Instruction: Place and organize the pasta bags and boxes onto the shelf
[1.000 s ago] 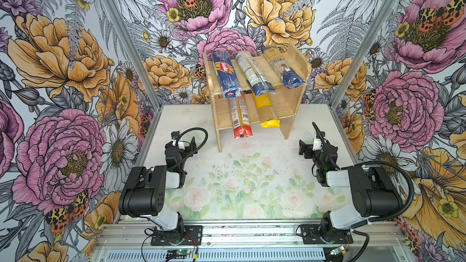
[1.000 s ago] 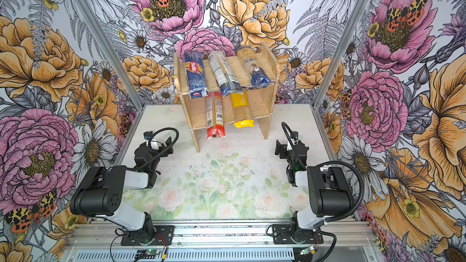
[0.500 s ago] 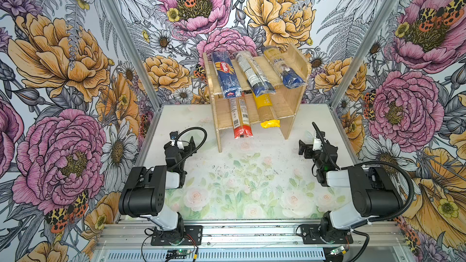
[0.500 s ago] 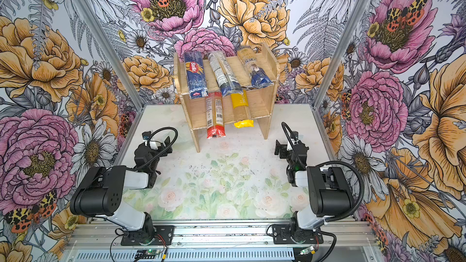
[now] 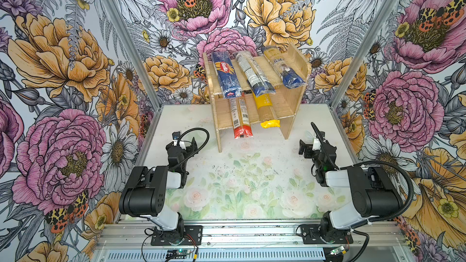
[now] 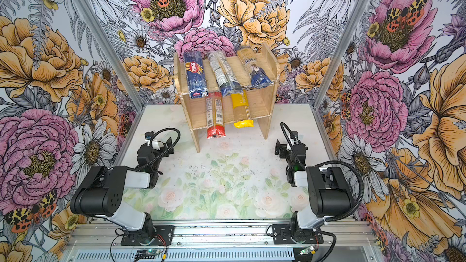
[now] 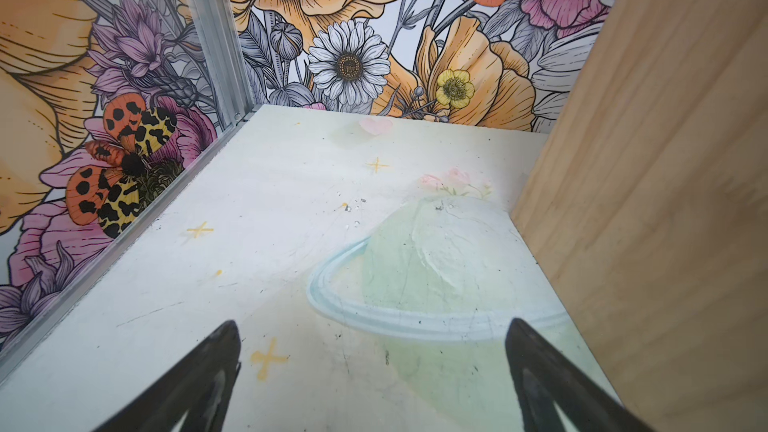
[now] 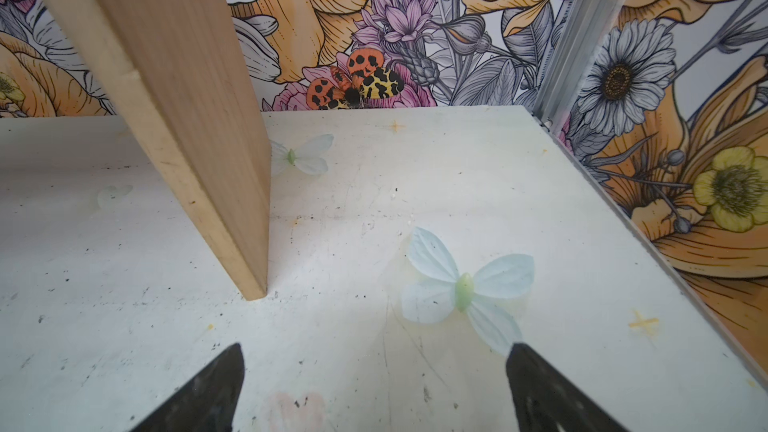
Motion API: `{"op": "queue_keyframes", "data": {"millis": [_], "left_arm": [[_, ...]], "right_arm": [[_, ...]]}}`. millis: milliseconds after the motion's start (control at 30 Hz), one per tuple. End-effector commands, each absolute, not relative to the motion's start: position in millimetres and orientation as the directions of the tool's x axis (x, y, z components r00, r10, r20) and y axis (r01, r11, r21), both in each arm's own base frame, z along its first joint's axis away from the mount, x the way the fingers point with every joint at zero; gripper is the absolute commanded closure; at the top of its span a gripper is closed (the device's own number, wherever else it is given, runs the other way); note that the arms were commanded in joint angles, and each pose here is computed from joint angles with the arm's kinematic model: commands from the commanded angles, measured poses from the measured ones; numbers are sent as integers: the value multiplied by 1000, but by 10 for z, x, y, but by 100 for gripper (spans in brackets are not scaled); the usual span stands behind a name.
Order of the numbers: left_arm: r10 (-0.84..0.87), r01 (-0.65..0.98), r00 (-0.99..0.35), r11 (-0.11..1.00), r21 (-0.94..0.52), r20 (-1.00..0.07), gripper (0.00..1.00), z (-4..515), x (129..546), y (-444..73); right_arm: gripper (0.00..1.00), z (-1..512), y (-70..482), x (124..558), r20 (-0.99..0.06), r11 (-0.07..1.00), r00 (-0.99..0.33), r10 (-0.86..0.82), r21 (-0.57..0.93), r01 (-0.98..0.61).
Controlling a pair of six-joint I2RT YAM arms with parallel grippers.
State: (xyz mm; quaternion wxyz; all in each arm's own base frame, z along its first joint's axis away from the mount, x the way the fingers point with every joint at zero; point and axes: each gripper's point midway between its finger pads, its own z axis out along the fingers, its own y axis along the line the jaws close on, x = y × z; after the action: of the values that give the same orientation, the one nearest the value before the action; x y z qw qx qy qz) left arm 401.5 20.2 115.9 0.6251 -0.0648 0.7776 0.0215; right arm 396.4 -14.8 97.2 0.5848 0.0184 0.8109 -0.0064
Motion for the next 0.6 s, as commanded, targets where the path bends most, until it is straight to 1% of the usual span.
{"op": "queue_keyframes", "data": {"millis": [0, 567], "left_arm": [[-55, -140, -176, 990, -30, -983, 1, 1299, 4051, 225], [-55, -139, -177, 990, -30, -983, 1, 1297, 4051, 226]], "right_arm": [[1, 1123, -201, 4029, -964, 997, -265, 23, 3, 73], [1, 1129, -207, 4029, -964, 997, -263, 23, 3, 76]]}}
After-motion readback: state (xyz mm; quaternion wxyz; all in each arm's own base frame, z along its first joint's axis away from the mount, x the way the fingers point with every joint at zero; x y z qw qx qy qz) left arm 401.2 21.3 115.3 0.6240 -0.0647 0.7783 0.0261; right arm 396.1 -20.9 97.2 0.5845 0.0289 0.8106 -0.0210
